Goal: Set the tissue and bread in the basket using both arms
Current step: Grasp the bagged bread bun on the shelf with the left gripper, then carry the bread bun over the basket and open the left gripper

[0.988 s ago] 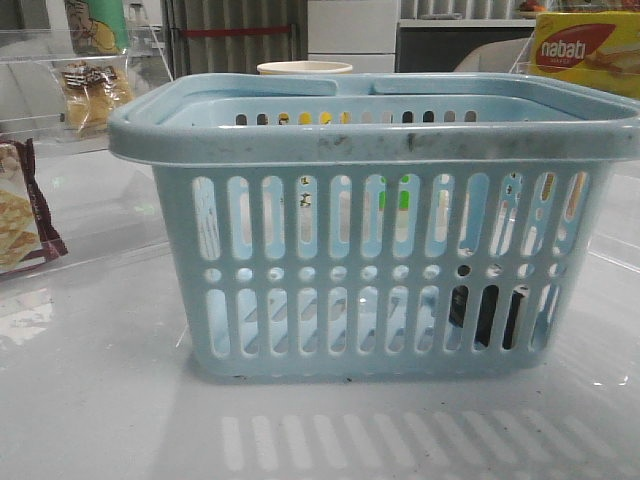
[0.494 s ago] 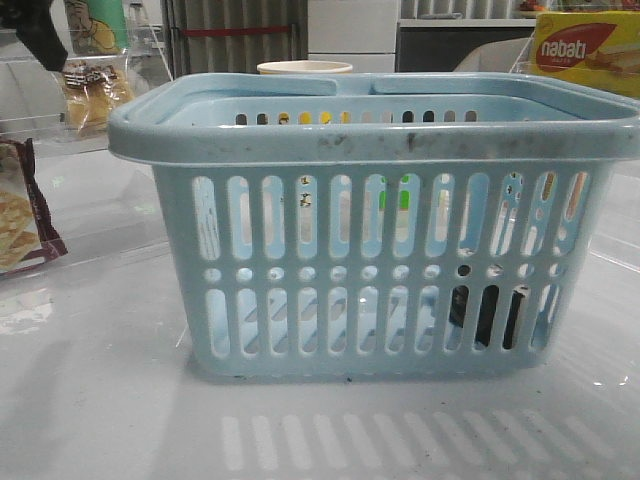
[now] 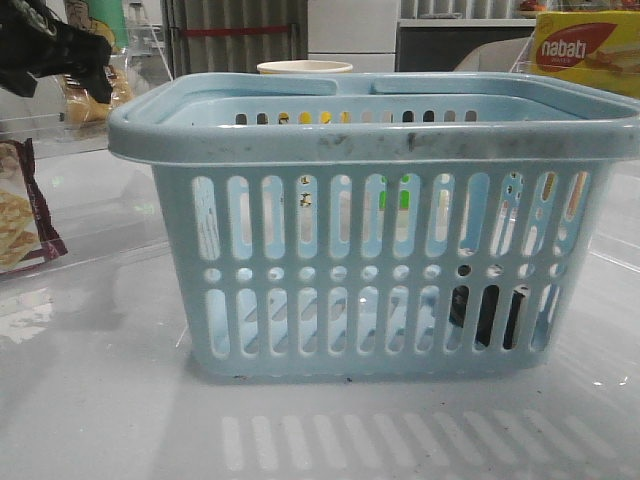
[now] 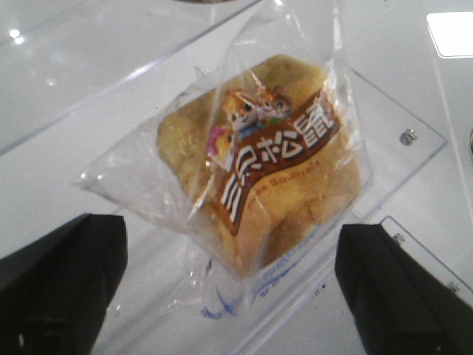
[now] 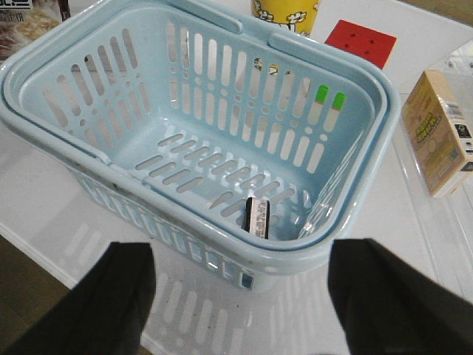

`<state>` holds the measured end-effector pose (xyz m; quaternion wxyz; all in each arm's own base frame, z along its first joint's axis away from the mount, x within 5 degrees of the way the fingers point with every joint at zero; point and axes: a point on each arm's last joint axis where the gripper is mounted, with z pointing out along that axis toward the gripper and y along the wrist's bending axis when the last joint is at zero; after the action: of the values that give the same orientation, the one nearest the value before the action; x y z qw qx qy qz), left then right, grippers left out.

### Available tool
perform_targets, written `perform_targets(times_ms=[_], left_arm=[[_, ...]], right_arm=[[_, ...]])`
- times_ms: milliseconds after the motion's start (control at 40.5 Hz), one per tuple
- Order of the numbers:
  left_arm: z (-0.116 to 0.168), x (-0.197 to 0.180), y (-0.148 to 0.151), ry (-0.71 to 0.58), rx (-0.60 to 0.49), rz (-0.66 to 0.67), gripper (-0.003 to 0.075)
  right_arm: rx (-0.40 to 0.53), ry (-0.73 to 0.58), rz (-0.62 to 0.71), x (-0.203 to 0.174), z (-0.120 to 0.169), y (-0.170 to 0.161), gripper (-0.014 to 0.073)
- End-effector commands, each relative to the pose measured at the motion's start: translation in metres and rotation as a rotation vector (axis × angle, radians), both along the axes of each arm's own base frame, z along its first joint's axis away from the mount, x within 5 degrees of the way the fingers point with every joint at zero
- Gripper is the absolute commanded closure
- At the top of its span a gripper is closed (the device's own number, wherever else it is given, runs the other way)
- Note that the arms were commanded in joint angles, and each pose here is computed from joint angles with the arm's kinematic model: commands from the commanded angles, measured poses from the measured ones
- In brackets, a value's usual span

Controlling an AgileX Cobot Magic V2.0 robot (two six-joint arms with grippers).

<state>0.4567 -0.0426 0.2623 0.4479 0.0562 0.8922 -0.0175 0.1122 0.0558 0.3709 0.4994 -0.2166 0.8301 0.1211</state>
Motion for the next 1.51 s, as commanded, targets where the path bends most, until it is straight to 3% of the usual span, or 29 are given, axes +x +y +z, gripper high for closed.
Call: perform_targets(times_ms=[0,297,791,914,1087,1359,1483], left_arm=[[0.037,0.005,-0.001,-0.198,-0.046,0.014,0.0099],[0.024,0.019,-0.002,-0.233,-0.051,0.018,0.0113],[0.029,0.017,-0.002,-0.244,-0.050,0.017,0.0493],[0.046,0.007,-0.001,-0.230,-0.051,0.015,0.0556],[0.091,-0.019,-0.006,-0.251,-0.057,-0.007,0.0630],[0.171,-0.090,-0.032,-0.285,-0.047,-0.112,0.0629],[0.193,-0.129,-0.054,-0.273,0.028,-0.241,0.0629]], right_arm=[[0.031,-0.096,-0.002,0.001,0.015,0.000,0.0004],[0.031,-0.096,-0.002,0.001,0.015,0.000,0.0004],[0.031,-0.096,-0.002,0.001,0.015,0.000,0.0004],[0.031,-0.096,-0.002,0.001,0.015,0.000,0.0004],[0.031,-0.096,-0.002,0.001,0.015,0.000,0.0004],[0.031,-0.096,-0.002,0.001,0.015,0.000,0.0004],[0.031,-0.095,-0.002,0.001,0.015,0.000,0.0004]])
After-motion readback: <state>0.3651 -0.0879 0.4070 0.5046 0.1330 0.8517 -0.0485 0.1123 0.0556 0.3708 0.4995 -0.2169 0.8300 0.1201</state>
